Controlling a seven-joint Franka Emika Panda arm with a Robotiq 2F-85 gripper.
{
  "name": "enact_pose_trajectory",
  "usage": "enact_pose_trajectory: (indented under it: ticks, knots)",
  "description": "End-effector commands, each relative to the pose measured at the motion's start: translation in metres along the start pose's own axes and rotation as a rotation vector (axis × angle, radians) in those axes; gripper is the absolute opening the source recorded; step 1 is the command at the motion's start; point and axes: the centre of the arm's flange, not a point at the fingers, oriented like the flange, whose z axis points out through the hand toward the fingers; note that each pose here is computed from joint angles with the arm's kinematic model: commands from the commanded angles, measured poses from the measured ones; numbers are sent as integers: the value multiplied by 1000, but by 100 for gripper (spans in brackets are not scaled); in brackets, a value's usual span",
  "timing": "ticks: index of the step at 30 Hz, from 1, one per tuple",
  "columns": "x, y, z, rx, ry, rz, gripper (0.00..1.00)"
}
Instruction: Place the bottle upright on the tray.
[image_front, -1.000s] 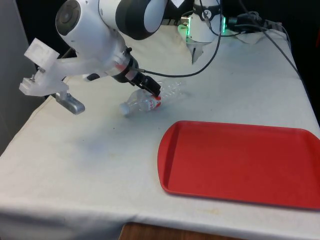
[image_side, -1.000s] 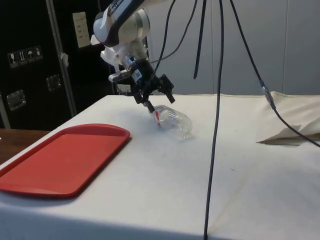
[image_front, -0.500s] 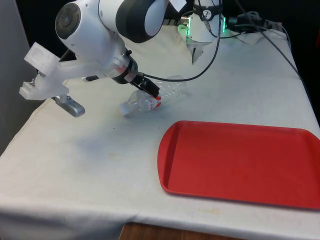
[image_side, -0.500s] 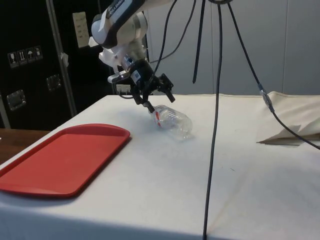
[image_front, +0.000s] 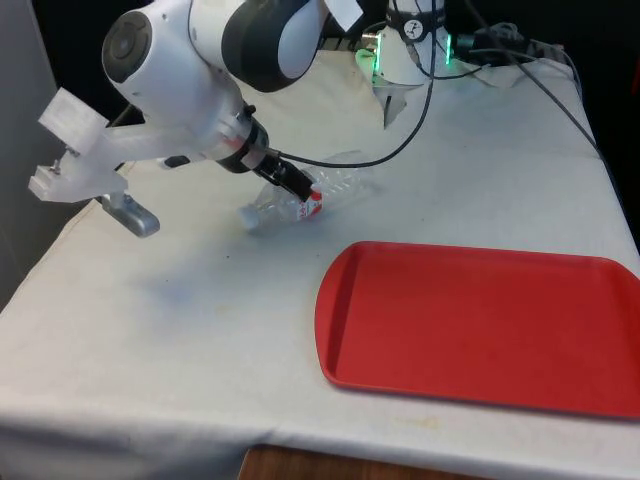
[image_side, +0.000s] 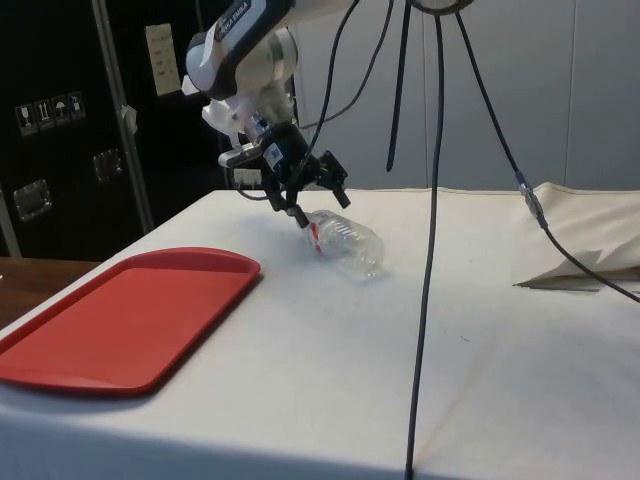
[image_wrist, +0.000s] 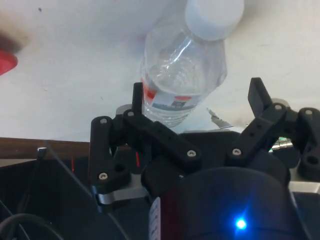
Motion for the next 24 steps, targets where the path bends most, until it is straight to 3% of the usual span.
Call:
enact_pose_trajectory:
  ticks: [1, 9, 10, 13, 19, 20, 24]
  knots:
    - [2, 3, 0, 5, -9, -4, 100]
    - [7, 12, 0, 17, -6, -16, 100]
    - [5, 11, -1, 12, 5, -14, 100]
    - [9, 13, -1, 23, -4, -21, 100]
    - [10, 14, -3, 25, 15, -27, 100]
    - [11, 10, -4, 27, 7, -27, 100]
    - [11, 5, -6, 29, 18, -24, 100]
